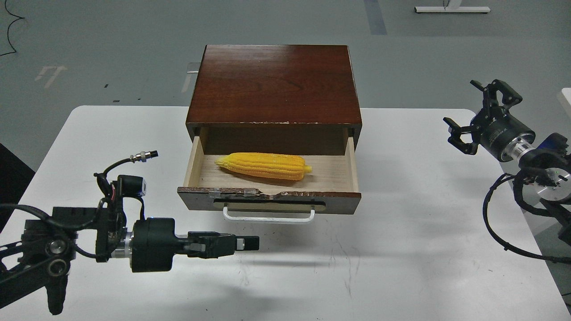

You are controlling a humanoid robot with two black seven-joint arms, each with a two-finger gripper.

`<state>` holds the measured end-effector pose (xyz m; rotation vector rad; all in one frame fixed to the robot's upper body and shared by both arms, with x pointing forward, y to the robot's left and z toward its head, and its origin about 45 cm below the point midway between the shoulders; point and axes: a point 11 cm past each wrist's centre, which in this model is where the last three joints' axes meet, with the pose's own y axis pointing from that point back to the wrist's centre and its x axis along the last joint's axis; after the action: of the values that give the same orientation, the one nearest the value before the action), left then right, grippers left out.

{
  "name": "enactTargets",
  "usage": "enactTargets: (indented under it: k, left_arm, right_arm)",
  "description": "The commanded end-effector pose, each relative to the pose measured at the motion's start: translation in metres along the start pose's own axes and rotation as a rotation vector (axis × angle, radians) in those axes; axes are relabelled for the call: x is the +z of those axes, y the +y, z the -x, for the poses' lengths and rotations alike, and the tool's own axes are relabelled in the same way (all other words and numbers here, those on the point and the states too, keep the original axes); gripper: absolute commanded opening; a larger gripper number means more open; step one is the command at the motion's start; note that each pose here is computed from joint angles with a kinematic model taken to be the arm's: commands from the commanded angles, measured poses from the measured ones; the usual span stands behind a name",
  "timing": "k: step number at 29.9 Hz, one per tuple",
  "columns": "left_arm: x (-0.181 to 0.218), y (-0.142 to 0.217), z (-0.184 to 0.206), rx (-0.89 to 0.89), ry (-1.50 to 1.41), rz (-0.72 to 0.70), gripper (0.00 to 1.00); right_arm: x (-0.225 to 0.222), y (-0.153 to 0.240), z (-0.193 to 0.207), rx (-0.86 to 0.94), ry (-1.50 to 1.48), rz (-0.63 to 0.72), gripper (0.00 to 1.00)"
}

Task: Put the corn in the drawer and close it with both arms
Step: 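Move the left gripper to the front of the open drawer, then push the drawer shut into the cabinet with the left gripper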

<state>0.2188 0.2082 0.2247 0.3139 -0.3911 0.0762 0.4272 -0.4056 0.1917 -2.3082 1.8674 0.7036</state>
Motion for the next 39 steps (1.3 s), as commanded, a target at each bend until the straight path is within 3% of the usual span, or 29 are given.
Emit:
enactTargets:
  k: [1, 5, 16, 39]
  left_arm:
    - [0.0, -0.013, 0.008, -0.014, 0.0, 0.029, 0.0]
    - [-0.002, -0.026, 0.008, -0.007, 0.002, 0.05, 0.0]
    - [-0.039, -0.036, -0.004, 0.043, 0.036, -0.12, 0.0]
    - [-0.036, -0.043, -0.044, 0.099, -0.022, -0.118, 0.0]
  right_arm:
    - [0.005, -0.001, -0.008, 0.03, 0.011, 0.008, 1.0]
    - [0.008, -0.001, -0.009, 0.037, 0.017, 0.014, 1.0]
    - [0.009, -0.002, -0.008, 0.035, 0.017, 0.015, 1.0]
    - [0.008, 0.001, -0.012, 0.042, 0.045, 0.027, 1.0]
